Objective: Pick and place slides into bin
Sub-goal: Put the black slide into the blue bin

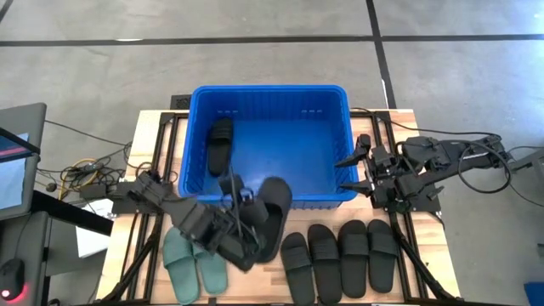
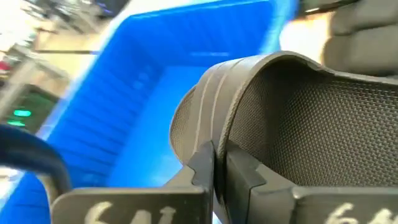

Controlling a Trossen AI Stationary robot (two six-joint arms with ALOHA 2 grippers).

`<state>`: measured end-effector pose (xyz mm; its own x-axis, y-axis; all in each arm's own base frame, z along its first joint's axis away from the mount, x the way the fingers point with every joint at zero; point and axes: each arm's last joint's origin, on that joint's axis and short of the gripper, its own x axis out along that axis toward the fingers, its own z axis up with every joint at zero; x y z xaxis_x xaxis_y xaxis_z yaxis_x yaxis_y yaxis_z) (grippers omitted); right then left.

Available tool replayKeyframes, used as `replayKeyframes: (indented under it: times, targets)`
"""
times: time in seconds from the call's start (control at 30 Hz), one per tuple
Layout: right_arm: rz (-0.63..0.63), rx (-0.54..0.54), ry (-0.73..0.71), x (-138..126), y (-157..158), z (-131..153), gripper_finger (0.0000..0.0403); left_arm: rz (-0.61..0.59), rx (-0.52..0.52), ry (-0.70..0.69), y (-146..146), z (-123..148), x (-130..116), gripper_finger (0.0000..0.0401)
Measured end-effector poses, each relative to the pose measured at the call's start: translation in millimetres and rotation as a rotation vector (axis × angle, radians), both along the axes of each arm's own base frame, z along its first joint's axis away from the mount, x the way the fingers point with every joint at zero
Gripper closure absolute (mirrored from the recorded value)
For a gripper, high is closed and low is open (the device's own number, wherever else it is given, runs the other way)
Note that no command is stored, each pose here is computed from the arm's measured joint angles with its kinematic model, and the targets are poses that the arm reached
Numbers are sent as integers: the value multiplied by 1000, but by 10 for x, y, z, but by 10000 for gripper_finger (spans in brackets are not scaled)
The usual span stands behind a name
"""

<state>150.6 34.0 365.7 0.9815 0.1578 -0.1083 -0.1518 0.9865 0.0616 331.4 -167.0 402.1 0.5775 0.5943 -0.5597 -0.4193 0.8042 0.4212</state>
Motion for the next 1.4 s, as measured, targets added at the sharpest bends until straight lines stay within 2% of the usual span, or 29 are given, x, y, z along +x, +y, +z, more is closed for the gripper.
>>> replayKeyframes:
  times: [0.17,0.33,0.63,0.77,0.87,1.1,1.4]
  targets:
    - [-49,24,-10,21,-66,12,137,-1,103,89,434,138,62,401]
    - [-101,70,-42,37,-140,47,137,44,166,227,1056,192,173,401]
    - [-120,132,-161,41,-175,167,137,8,5,481,2212,89,247,401]
    - [-120,184,-168,39,-175,179,137,-5,-33,543,2635,16,200,401]
    - [-120,215,-164,40,-174,178,137,-18,-98,585,2924,-115,166,401]
    - [-176,224,-168,40,-190,178,137,-62,-137,627,3356,-578,219,401]
    - [-202,225,-171,40,-198,178,137,-71,-182,661,3502,-1159,254,401]
